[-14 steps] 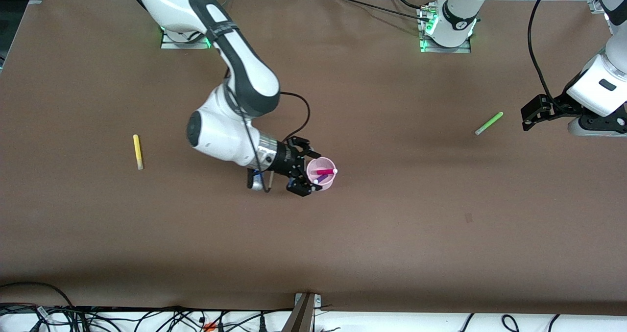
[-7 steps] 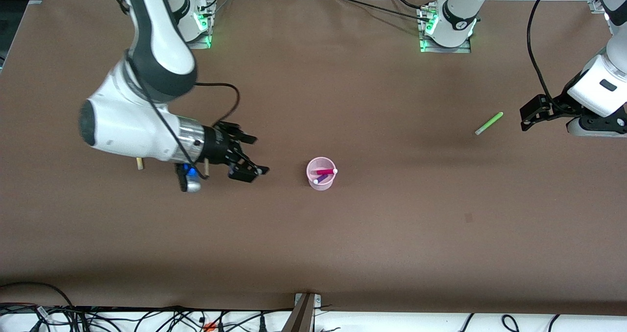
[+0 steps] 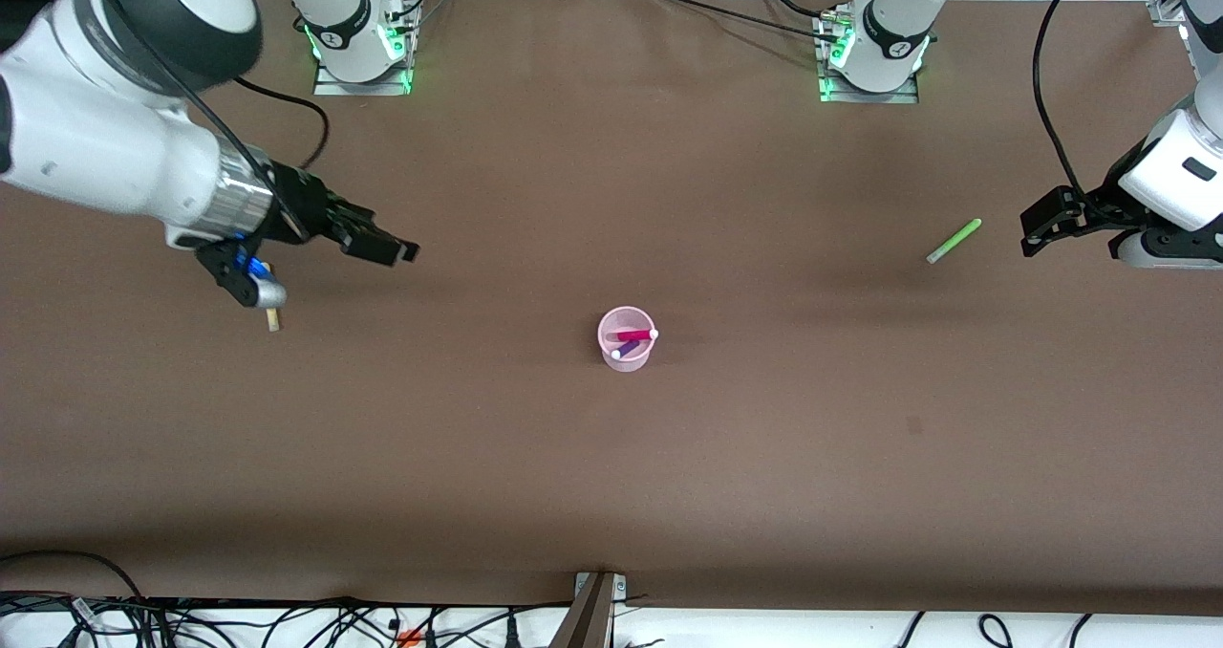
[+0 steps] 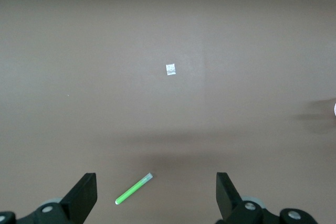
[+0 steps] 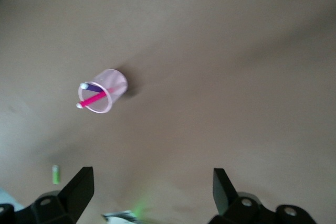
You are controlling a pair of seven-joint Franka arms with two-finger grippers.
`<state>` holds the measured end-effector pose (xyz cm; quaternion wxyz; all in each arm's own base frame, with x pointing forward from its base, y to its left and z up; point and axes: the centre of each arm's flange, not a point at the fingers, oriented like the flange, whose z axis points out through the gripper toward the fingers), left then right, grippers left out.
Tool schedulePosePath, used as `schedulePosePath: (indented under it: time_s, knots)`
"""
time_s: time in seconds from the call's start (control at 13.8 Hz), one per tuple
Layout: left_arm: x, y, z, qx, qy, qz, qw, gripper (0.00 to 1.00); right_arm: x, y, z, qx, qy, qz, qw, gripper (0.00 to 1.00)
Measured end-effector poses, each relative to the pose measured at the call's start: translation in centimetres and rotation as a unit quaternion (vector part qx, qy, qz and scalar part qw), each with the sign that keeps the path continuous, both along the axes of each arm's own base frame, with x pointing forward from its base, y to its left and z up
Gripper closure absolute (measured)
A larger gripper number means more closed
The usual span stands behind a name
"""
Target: Organize pens into pink holder with both arms
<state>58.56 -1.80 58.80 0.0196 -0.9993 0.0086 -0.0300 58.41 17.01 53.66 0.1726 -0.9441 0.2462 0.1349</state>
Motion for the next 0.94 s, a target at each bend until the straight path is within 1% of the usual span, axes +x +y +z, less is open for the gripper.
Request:
schedulePosePath:
  time_s: [0.14, 0.22, 0.36, 0.51, 0.65, 0.72, 0.79, 0.94]
  knots:
    - [-0.1, 0.8, -0.1, 0.0, 0.007, 0.007, 1.0, 0.0, -1.1, -5.6, 1.2, -0.018, -0.014, 0.067, 0.997, 0.0]
    - [-0.1, 1.2, -0.2, 0.0, 0.008, 0.01, 1.0, 0.0, -1.4, -8.7, 1.7, -0.03, -0.027, 0.105, 0.994, 0.0]
    - [-0.1, 1.1, -0.1, -0.001, 0.008, 0.01, 1.0, 0.0, -2.0, -13.1, 2.5, -0.061, -0.053, 0.178, 0.981, 0.0]
    - [-0.2, 0.4, -0.1, -0.001, 0.009, 0.005, 1.0, 0.0, -2.4, -14.6, 3.4, -0.086, -0.071, 0.235, 0.965, 0.0]
    - [-0.3, 0.2, -0.1, -0.001, 0.015, 0.004, 1.0, 0.0, -2.8, -15.3, 4.1, -0.11, -0.081, 0.28, 0.95, 0.0]
    - [-0.3, 0.3, -0.2, -0.001, 0.016, 0.005, 1.0, 0.0, -2.9, -15.4, 4.4, -0.116, -0.086, 0.303, 0.942, 0.0]
    - [-0.3, 0.3, -0.2, -0.001, 0.016, 0.005, 1.0, 0.0, -2.8, -15.4, 4.6, -0.117, -0.09, 0.317, 0.937, 0.0]
    - [-0.3, 0.4, -0.1, -0.001, 0.016, 0.005, 1.0, 0.0, -2.7, -15.4, 4.9, -0.118, -0.094, 0.324, 0.934, 0.0]
